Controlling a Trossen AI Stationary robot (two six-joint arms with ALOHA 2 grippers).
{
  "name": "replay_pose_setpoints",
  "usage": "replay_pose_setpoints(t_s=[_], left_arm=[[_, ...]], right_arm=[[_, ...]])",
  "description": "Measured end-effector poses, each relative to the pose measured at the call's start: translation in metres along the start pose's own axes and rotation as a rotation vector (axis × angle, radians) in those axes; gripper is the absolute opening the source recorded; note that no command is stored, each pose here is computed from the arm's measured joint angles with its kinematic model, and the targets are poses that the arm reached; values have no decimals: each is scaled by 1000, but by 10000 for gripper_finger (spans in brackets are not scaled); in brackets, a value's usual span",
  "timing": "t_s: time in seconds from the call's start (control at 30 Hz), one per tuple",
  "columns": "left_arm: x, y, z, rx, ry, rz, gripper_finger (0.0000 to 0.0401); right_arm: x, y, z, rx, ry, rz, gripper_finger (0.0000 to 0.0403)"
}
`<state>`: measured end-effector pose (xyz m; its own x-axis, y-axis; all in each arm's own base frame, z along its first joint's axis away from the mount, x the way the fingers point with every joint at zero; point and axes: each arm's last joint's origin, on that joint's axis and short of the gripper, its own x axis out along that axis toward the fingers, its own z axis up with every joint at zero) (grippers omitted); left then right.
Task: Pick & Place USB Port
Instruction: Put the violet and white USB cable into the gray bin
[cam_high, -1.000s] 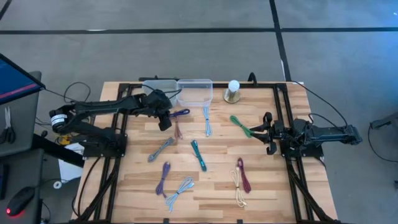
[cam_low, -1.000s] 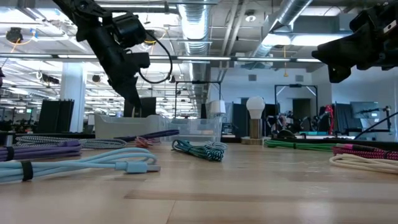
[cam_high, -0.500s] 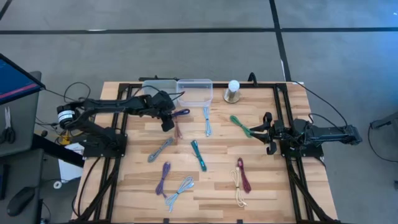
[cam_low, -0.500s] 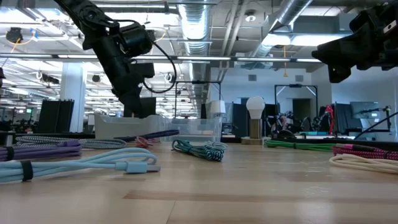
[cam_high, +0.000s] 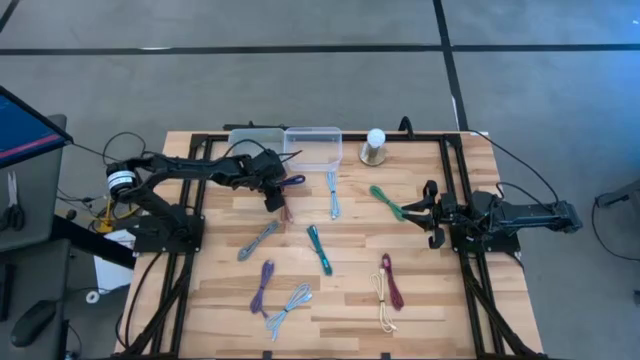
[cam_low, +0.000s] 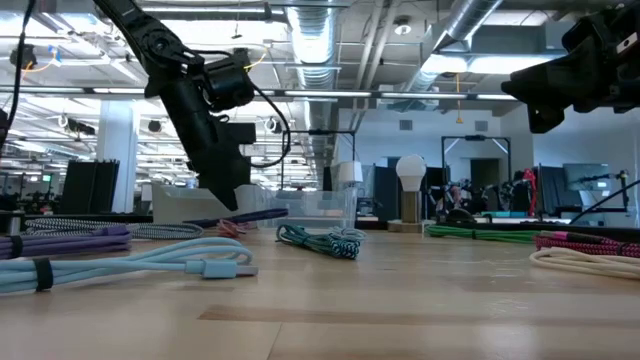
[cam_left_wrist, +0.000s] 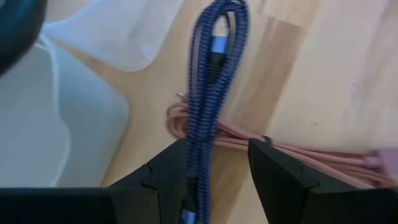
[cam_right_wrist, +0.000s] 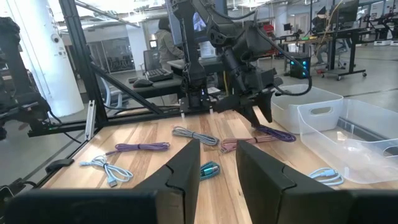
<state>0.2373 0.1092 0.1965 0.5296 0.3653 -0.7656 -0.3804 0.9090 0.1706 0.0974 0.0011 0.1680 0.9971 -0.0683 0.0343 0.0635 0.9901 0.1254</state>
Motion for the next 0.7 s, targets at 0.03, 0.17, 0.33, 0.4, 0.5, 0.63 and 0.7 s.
replay_pose_setpoints(t_s=[0.03,0.17,0.33,0.4,0.5,0.63,0.7], left_arm=[[0,1,0,-2,-1,13,181],[0,1,1,-3,-10,21,193],[0,1,2,-4,-19,22,204],[0,1,2,-5,-21,24,207],[0,2,3,-9,-26,28,207],[0,2,3,-11,-28,41,203],[0,2,3,-32,-29,47,200]], right_arm=[[0,0,0,0,0,0,98],[0,0,0,0,0,0,98],[0,0,0,0,0,0,98],[0,0,0,0,0,0,98],[0,0,0,0,0,0,98],[0,0,0,0,0,0,98],[0,0,0,0,0,0,98]])
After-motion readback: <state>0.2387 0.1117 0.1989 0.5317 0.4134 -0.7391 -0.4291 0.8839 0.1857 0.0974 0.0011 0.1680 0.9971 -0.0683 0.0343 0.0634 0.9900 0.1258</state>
